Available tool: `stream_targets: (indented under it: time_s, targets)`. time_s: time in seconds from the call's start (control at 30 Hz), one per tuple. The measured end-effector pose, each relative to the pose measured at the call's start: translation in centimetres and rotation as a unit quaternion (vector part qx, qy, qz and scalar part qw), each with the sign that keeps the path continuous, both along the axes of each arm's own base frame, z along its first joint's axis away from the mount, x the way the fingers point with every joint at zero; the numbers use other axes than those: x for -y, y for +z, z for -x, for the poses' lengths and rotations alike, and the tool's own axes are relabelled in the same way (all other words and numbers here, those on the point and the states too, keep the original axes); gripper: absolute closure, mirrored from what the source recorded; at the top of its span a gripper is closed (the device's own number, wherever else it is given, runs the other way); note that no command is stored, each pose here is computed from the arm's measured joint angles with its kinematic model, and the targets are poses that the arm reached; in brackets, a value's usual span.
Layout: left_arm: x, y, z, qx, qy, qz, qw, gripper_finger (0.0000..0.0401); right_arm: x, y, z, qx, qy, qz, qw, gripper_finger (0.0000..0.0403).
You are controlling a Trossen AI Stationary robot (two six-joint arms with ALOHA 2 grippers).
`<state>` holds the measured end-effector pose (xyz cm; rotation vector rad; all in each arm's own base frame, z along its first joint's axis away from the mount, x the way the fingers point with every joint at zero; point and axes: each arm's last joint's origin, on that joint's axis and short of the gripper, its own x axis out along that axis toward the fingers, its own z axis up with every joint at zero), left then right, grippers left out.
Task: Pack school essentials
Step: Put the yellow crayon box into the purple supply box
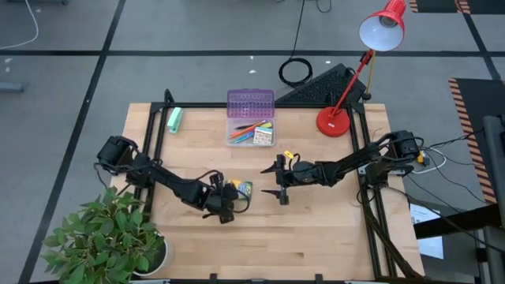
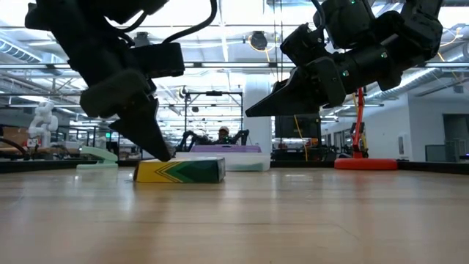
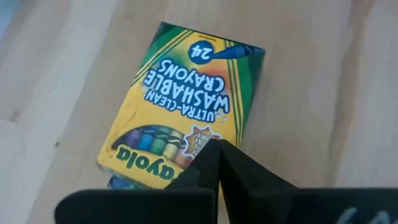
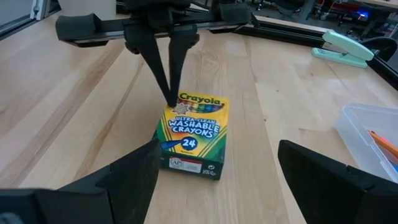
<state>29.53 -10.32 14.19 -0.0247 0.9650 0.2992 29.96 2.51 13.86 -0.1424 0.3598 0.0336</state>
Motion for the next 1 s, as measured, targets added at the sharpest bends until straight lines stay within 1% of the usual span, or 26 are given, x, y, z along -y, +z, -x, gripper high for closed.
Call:
stream_targets:
  time_s: [0.1,0.23,0.4,0.53,0.67,0.83,1.0]
  targets:
    - [0.2,0.0,0.1,-0.002,-0.005,0.008,1.0,0.0398,0.0,0.0,0.0,0.0,0.0,0.0,1.0,0.0085]
    - [0.6,0.0,0.1,0.002,-0.01,0.012,1.0,0.0389,0.0,0.0,0.0,0.0,-0.001,-0.002,1.0,0.0085]
    - [1.0,0.1,0.0,0.011,-0.019,0.023,1.0,0.0395,0.0,0.0,0.0,0.001,-0.007,-0.025,1.0,0.0085]
    - [1.3,0.2,-0.1,0.021,-0.025,0.027,0.999,0.0396,-0.3,0.0,0.0,0.0,0.028,-0.034,0.999,0.0085]
    - [1.3,0.2,0.0,0.02,-0.024,0.025,0.999,0.0388,-0.6,0.0,-0.3,0.003,0.042,-0.037,0.998,0.0083]
    - [1.1,1.3,0.1,0.041,-0.017,0.013,0.999,0.0398,-0.4,-0.9,-2.2,0.004,0.078,-0.03,0.996,0.0049]
    - [0.9,3.2,0.7,0.068,-0.012,0.011,0.998,0.0392,-0.1,-2.7,-4.7,-0.013,0.076,-0.027,0.997,0.001]
